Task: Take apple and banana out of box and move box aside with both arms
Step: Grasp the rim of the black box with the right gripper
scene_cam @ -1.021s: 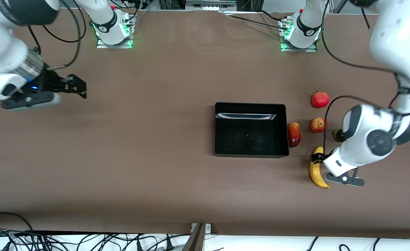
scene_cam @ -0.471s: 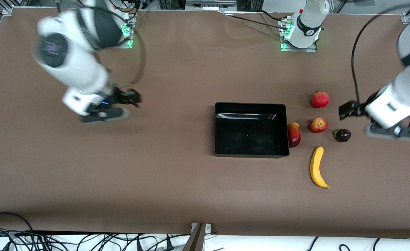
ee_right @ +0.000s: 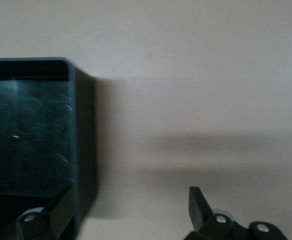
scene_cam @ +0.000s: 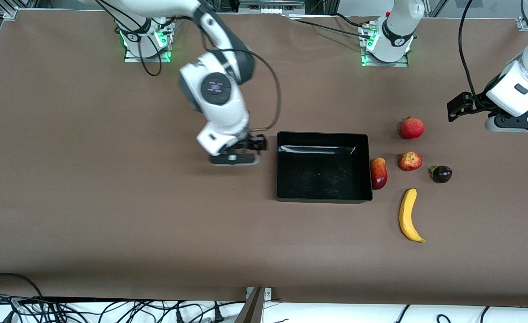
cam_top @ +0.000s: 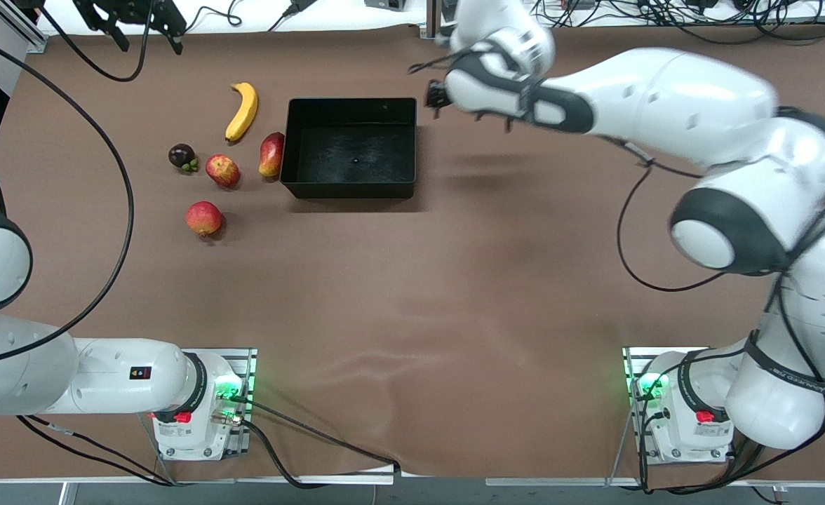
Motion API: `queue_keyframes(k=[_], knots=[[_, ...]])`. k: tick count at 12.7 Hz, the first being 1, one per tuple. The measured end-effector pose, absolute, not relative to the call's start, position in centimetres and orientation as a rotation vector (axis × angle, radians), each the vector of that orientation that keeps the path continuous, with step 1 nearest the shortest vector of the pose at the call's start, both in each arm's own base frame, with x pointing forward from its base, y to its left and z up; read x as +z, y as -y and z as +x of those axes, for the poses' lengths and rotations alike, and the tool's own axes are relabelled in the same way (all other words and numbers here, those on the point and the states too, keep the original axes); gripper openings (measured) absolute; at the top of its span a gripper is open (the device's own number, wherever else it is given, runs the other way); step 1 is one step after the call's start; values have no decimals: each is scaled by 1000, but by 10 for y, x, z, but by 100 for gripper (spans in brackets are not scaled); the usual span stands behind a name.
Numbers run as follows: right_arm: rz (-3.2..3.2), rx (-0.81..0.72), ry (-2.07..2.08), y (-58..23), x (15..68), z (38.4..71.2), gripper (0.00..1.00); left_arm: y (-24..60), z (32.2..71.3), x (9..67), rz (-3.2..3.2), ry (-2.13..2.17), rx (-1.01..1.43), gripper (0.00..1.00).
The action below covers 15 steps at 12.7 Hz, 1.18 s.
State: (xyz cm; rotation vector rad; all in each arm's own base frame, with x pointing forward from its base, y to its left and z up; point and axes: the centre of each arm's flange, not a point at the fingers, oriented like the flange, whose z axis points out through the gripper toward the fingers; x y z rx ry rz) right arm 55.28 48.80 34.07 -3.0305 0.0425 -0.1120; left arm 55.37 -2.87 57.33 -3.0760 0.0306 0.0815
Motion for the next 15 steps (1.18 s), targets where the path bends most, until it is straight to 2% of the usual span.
queue_keyframes(k=[6,8,11,15], knots=[[-2994,-179,3,-545,253,525,100,26,554,567,-3076,-25,87,100],[-2996,-180,14,-550,236,520,93,23,554,567,-3076,-15,85,100],[-3004,-186,25,-550,219,520,54,7,557,569,-3078,27,60,100],[-3008,-200,22,-547,224,527,5,5,561,569,-3080,32,22,100]])
